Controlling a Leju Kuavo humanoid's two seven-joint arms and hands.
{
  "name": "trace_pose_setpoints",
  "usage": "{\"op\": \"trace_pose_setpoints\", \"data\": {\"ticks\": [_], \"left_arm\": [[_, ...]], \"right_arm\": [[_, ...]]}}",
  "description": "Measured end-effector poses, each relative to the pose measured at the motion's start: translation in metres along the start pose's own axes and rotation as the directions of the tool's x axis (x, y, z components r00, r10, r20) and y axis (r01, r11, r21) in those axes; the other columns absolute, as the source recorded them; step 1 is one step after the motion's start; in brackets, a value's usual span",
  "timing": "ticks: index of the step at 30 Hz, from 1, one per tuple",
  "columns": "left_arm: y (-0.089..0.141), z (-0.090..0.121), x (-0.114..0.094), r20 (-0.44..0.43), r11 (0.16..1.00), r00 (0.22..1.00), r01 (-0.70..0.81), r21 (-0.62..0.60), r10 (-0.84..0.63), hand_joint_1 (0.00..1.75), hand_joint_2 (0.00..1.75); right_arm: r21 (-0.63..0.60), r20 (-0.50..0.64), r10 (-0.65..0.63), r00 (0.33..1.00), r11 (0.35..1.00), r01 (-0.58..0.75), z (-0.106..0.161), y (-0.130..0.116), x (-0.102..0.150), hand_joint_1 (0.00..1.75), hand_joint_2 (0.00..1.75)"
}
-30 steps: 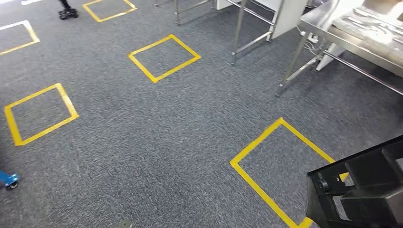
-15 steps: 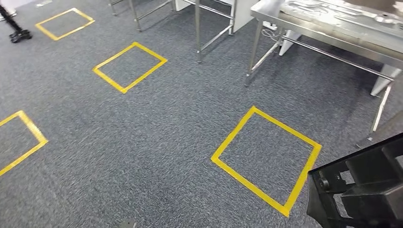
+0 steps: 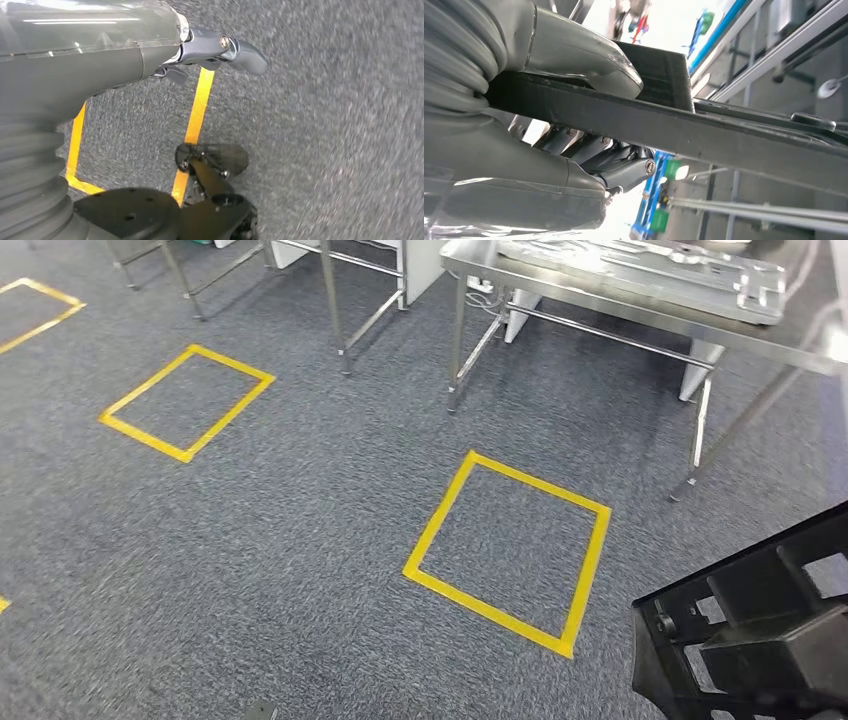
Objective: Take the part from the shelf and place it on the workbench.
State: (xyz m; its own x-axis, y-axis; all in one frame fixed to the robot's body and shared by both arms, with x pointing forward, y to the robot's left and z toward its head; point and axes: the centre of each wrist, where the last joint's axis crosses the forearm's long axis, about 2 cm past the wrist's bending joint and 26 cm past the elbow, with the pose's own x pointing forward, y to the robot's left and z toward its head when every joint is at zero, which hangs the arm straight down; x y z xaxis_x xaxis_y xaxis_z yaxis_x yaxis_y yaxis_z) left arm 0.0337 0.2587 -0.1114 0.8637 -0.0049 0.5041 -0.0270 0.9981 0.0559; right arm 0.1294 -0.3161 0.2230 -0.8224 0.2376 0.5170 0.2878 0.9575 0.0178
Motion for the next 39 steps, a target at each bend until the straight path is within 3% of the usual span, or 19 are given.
{"op": "trace_pose_setpoints", "data": {"ticks": [17,28,33,39], "left_arm": [[0.0,-0.001,0.002,0.004,1.0,1.0,-0.006,0.001,0.006,0.0,1.75],[0.001,-0.002,0.003,0.015,1.0,1.0,-0.021,-0.005,0.021,0.0,1.75],[0.0,0.001,-0.002,0.01,0.999,1.0,-0.025,-0.021,0.025,0.0,1.75],[0.0,-0.001,0.002,0.017,0.999,0.999,-0.027,-0.031,0.027,0.0,1.75]], "right_arm": [[0.011,-0.012,-0.013,1.0,1.0,0.014,0.001,0.003,-0.007,1.75,1.75],[0.015,-0.184,0.124,0.975,0.992,-0.123,0.001,0.001,-0.016,1.75,1.75],[0.045,-0.232,0.16,0.959,0.987,-0.154,-0.016,-0.003,-0.032,1.75,1.75],[0.117,-0.188,0.183,0.965,0.98,-0.163,-0.062,-0.011,-0.065,1.75,1.75]]}}
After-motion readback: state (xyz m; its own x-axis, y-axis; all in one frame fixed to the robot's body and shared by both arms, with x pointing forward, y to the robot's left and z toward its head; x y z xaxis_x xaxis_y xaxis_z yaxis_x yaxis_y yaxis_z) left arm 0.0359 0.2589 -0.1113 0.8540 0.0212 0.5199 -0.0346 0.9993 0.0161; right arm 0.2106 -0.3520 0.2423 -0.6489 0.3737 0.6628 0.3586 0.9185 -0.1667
